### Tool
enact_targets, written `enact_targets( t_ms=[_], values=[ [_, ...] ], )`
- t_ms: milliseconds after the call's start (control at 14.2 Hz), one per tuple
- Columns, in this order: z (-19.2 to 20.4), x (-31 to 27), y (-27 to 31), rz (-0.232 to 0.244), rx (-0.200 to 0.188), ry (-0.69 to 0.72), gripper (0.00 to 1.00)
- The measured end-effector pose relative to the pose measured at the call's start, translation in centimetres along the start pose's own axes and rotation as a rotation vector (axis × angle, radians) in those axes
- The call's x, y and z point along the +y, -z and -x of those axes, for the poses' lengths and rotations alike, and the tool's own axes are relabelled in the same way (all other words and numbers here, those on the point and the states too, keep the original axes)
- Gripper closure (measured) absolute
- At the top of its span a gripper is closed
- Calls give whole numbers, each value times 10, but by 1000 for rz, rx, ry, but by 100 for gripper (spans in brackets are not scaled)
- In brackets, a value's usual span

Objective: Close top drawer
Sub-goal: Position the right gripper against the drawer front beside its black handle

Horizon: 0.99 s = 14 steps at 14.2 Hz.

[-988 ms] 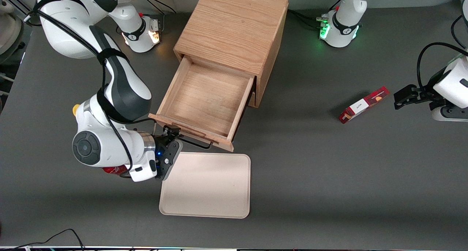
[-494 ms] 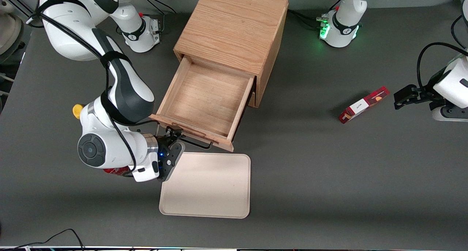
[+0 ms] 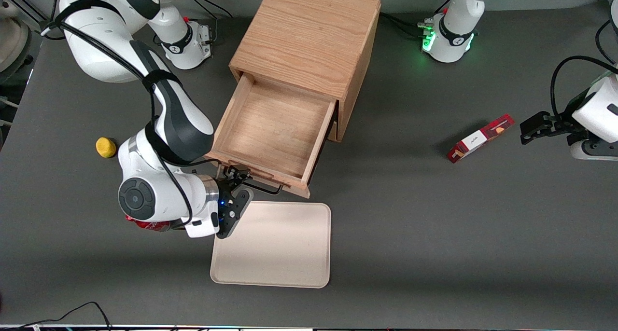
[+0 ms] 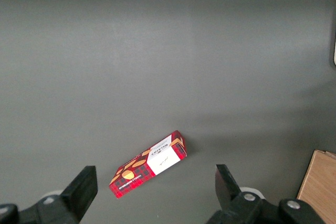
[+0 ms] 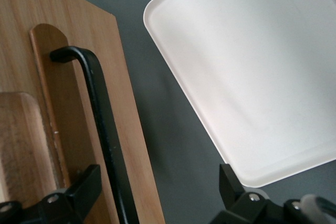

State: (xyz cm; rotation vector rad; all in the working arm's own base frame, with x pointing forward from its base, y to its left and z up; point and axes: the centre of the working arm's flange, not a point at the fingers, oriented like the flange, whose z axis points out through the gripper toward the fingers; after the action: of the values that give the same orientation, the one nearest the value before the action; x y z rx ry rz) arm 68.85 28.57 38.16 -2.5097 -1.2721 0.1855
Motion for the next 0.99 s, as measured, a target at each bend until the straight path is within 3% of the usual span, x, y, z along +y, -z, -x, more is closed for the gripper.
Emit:
enact_targets(
  t_ms=[988],
  values=[
    [1,14,-15,13,-8,-10,0]
  ],
)
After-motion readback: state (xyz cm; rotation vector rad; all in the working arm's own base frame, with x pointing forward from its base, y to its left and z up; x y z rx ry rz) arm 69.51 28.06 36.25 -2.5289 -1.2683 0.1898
